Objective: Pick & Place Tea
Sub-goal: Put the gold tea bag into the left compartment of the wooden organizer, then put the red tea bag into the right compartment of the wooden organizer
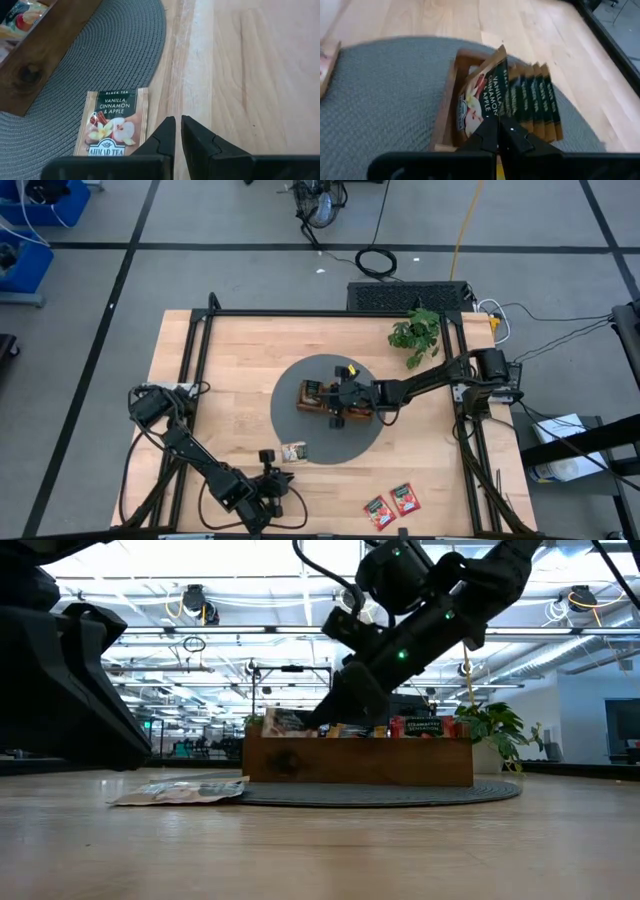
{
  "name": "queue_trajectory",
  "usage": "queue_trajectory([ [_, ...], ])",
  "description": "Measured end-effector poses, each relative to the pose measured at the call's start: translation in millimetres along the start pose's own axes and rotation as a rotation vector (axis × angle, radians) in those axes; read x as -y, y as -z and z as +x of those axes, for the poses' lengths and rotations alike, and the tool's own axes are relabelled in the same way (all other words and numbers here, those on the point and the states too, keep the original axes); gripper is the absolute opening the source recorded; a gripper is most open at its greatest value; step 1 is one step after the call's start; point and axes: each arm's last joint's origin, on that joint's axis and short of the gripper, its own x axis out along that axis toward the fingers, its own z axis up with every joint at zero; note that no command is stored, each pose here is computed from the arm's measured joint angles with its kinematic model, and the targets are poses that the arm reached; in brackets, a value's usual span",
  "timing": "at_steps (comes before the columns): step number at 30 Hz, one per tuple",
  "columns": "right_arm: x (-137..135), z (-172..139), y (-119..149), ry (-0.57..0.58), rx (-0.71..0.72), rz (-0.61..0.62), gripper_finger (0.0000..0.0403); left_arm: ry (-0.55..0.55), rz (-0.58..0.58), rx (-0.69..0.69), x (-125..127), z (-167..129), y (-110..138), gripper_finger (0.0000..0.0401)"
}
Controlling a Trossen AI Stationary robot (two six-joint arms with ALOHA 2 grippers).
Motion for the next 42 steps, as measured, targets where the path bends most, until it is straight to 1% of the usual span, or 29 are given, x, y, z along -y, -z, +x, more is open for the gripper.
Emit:
queue_trajectory([
  [5, 0.4, -0.1, 0.1, 0.001, -0.002, -0.010, 0.0001, -0.001, -0.005, -0.001, -0.1, -0.1, 0.0, 0.0037],
  [8, -1.7, -0.7, -0.4, -0.003, 0.002, -0.036, 0.0013, -0.001, -0.004, -0.001, -0.1, -0.1, 0.0, 0.0037],
  [11, -2.9, -1.0, -0.6, -0.005, 0.003, -0.028, 0.0041, -0.001, -0.005, -0.001, -0.1, -0.1, 0.0, 0.0037],
  [16, -2.3, -1.4, -1.0, 0.007, 0.003, -0.010, 0.0104, -0.001, -0.005, -0.001, -0.1, -0.1, 0.0, 0.0037],
  [21, -6.4, -6.8, -4.8, 0.106, 0.002, -0.033, 0.0156, -0.001, -0.005, -0.002, 0.0, -0.2, 0.2, 0.0037],
  [25, -9.2, -16.7, -12.9, 0.176, 0.022, -0.046, 0.0180, -0.001, -0.006, -0.002, 0.0, -0.2, 0.2, 0.0037],
  [28, -11.4, -34.9, -24.6, 0.198, 0.042, -0.050, 0.0186, -0.001, -0.005, -0.002, 0.1, -0.4, 0.4, 0.0037],
  [31, -17.7, -64.3, -36.9, 0.156, 0.049, -0.057, 0.0177, 0.003, -0.001, -0.001, 1.2, -1.6, 1.0, 0.0037],
  [34, -26.7, -101.3, -47.7, 0.095, 0.065, -0.082, 0.0150, 0.007, 0.005, 0.001, 2.2, -2.9, 1.7, 0.0037],
  [36, -34.6, -128.8, -51.8, 0.042, 0.075, -0.112, 0.0123, 0.008, 0.012, 0.003, 2.4, -2.9, 1.5, 0.0037],
  [39, -46.1, -167.6, -51.3, -0.049, 0.074, -0.083, 0.0064, 0.019, -0.004, 0.017, 3.6, -2.6, -0.5, 0.0037],
  [41, -54.3, -187.1, -43.6, -0.105, 0.060, -0.056, 0.0023, 0.037, -0.011, 0.042, 5.3, -1.8, -4.5, 0.0037],
  [42, -59.3, -194.1, -37.4, -0.131, 0.048, -0.050, 0.0012, 0.055, -0.009, 0.054, 6.3, -1.1, -7.2, 0.0037],
])
